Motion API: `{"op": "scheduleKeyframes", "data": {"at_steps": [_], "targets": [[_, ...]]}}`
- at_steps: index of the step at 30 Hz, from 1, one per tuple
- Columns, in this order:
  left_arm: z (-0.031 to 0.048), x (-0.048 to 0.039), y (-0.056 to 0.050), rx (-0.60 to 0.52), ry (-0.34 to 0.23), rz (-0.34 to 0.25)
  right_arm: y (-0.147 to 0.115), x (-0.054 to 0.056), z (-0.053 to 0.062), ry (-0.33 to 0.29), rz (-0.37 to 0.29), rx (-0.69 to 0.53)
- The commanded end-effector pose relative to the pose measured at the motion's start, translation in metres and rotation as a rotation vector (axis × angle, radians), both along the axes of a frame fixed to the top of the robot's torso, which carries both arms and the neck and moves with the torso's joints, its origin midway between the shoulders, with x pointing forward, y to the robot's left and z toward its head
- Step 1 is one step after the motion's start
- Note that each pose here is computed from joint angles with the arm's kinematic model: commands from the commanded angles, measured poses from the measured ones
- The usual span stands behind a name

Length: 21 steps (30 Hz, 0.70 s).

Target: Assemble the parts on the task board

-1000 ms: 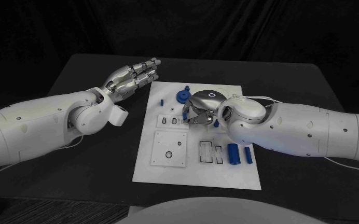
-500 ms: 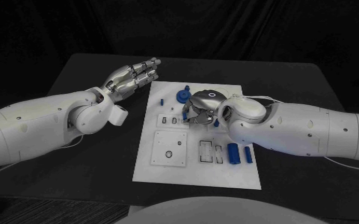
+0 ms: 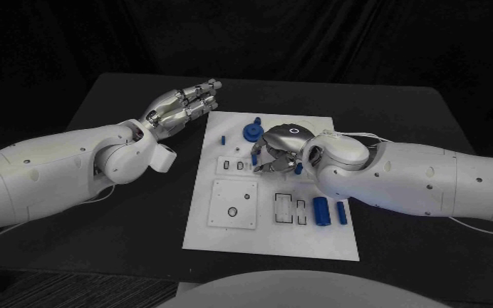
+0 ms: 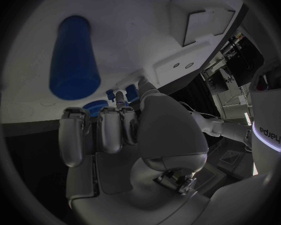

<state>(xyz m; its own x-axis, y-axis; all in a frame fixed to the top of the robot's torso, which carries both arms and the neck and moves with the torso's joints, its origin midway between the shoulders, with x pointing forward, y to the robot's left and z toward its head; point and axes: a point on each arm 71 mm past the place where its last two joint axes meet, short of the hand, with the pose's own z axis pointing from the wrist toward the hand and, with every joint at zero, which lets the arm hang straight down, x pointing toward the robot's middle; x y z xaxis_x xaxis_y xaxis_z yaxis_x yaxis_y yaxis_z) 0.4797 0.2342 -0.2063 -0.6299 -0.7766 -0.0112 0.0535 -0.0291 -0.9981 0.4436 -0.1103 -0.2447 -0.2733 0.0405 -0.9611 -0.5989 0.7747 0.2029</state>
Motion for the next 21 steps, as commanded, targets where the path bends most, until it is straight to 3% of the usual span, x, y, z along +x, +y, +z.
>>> {"op": "scheduleKeyframes", "data": {"at_steps": [1, 8, 15, 21], "targets": [[0.0003, -0.0005, -0.002, -0.011, -0.003, -0.012, 0.0, -0.004, 0.0, -0.019, 0.019, 0.027], [0.0007, -0.0004, -0.002, -0.014, -0.01, -0.009, -0.003, -0.007, 0.011, -0.077, 0.031, 0.102], [0.002, -0.0003, -0.001, -0.025, -0.026, -0.006, -0.007, -0.011, 0.035, -0.165, 0.048, 0.194], [0.0028, -0.0002, 0.001, -0.026, -0.037, 0.007, -0.015, -0.016, 0.062, -0.231, 0.059, 0.247]]}}
